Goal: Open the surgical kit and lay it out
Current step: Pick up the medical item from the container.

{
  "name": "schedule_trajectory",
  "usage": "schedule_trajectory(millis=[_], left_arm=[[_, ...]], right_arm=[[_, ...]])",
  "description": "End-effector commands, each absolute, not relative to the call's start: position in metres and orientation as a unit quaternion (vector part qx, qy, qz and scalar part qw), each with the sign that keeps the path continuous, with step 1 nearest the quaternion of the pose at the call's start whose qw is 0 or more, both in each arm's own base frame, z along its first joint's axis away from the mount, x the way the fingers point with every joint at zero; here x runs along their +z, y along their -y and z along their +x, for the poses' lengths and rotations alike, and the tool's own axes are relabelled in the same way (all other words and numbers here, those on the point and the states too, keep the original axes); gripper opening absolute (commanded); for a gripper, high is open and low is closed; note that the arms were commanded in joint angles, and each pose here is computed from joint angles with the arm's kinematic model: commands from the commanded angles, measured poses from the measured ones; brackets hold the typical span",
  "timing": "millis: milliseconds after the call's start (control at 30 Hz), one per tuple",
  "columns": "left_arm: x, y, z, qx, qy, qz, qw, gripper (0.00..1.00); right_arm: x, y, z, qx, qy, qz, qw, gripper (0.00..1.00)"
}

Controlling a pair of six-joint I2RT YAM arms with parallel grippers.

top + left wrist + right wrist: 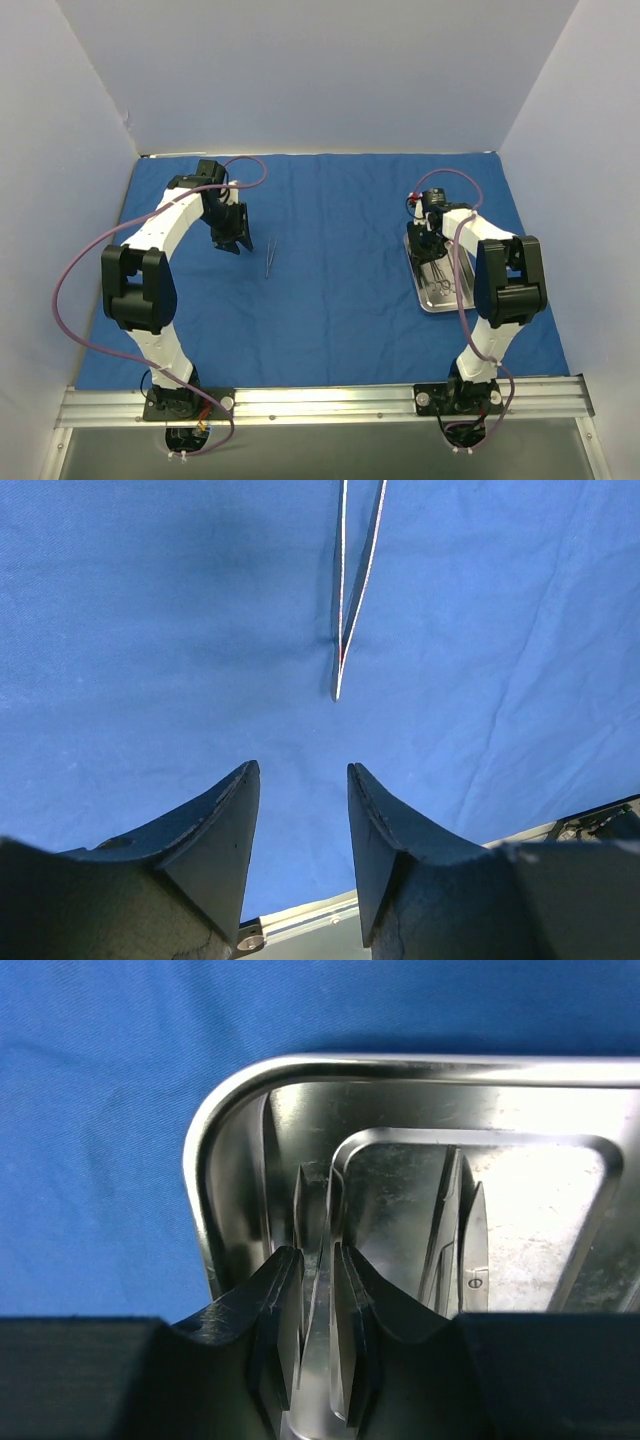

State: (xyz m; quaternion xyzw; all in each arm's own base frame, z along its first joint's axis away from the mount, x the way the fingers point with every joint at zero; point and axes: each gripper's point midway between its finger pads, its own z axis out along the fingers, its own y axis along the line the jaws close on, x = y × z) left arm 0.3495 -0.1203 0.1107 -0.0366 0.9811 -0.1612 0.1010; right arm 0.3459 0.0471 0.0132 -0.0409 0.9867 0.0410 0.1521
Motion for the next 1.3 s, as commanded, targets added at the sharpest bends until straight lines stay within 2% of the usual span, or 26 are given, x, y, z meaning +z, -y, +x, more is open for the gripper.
schedule_trajectory(millis=[0, 167, 400, 467, 500, 600, 700, 867, 1000, 1067, 1100, 1133, 1200, 1267], left_arm=[[0.127, 0.122, 0.357, -0.175, -0.976, -0.039, 0.121, 0.49], [0.127, 0.124, 0.359, -0.180, -0.975, -0.035, 0.126, 0.49], [0.129, 0.124, 0.363, -0.180, -0.974, -0.024, 0.136, 0.49], [0.131, 0.125, 0.364, -0.181, -0.973, -0.023, 0.141, 0.49], [0.131, 0.125, 0.363, -0.183, -0.973, -0.022, 0.140, 0.49], [0.131, 0.126, 0.363, -0.186, -0.972, -0.021, 0.144, 0.49], [0.129, 0.127, 0.362, -0.190, -0.971, -0.020, 0.142, 0.49], [0.131, 0.127, 0.359, -0.192, -0.970, -0.020, 0.144, 0.49], [0.131, 0.129, 0.359, -0.198, -0.970, -0.018, 0.142, 0.49], [0.132, 0.131, 0.361, -0.205, -0.968, -0.015, 0.144, 0.49], [0.134, 0.135, 0.361, -0.214, -0.966, -0.012, 0.144, 0.49], [0.135, 0.137, 0.362, -0.221, -0.964, -0.009, 0.148, 0.49], [0.141, 0.145, 0.362, -0.247, -0.958, -0.002, 0.147, 0.49], [0.144, 0.151, 0.363, -0.263, -0.953, 0.003, 0.149, 0.49]], right_arm=[[-0.002, -0.034, 0.332, -0.001, -0.993, -0.024, 0.112, 0.21], [0.006, -0.020, 0.336, -0.030, -0.993, -0.015, 0.111, 0.21], [0.017, -0.009, 0.343, -0.039, -0.993, 0.008, 0.113, 0.11], [0.027, -0.009, 0.347, -0.038, -0.991, 0.008, 0.130, 0.13], [0.030, -0.009, 0.348, -0.037, -0.990, 0.009, 0.133, 0.18], [0.034, -0.005, 0.348, -0.051, -0.989, 0.009, 0.135, 0.21], [0.034, -0.005, 0.345, -0.050, -0.990, 0.009, 0.131, 0.31], [0.036, -0.010, 0.337, -0.045, -0.990, 0.005, 0.132, 0.32], [0.029, -0.014, 0.331, -0.042, -0.991, 0.005, 0.127, 0.29], [0.022, -0.021, 0.331, -0.024, -0.992, 0.003, 0.124, 0.24], [0.019, -0.021, 0.332, -0.022, -0.992, 0.007, 0.123, 0.14], [0.016, -0.022, 0.334, -0.020, -0.992, 0.007, 0.122, 0.10], [0.018, -0.023, 0.340, -0.017, -0.992, 0.008, 0.127, 0.06], [0.019, -0.023, 0.343, -0.016, -0.992, 0.006, 0.128, 0.06]])
